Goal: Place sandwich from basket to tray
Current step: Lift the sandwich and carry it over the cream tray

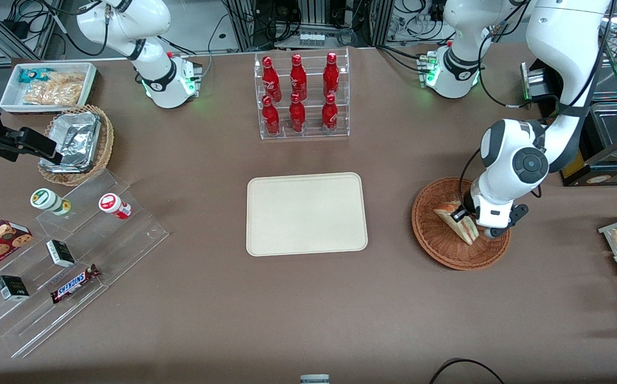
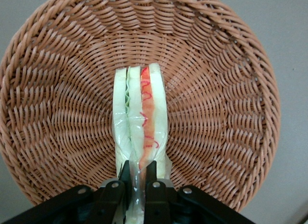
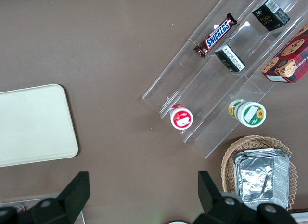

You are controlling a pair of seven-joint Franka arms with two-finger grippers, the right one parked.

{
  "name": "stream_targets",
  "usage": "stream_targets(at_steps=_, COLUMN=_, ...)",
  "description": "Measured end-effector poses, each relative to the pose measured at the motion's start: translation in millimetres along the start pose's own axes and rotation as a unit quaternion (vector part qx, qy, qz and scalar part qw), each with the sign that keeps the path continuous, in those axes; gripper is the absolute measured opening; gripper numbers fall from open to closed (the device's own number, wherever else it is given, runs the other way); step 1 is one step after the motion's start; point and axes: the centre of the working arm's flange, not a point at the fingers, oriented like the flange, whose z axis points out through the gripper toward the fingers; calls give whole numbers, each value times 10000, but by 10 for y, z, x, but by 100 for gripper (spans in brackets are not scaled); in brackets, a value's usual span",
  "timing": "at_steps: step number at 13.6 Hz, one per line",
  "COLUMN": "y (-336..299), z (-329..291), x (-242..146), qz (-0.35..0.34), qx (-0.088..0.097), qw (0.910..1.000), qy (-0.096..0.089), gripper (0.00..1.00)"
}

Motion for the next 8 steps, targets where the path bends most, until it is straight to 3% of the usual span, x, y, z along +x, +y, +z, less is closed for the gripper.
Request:
stream_targets(at_steps=2, y=28, z=-282, x=56, qz=23, qx=246, qw=9997, qy=-90, gripper=11)
stream_targets(at_steps=5, y=198, z=-1231, x=100, qz=84, qx=612, qw=9979, qy=-190, gripper=11)
stream_targets(at_steps=8, y=666, z=-2030, x=-228, qz=532, qx=539, qw=9971, qy=-40, gripper=11)
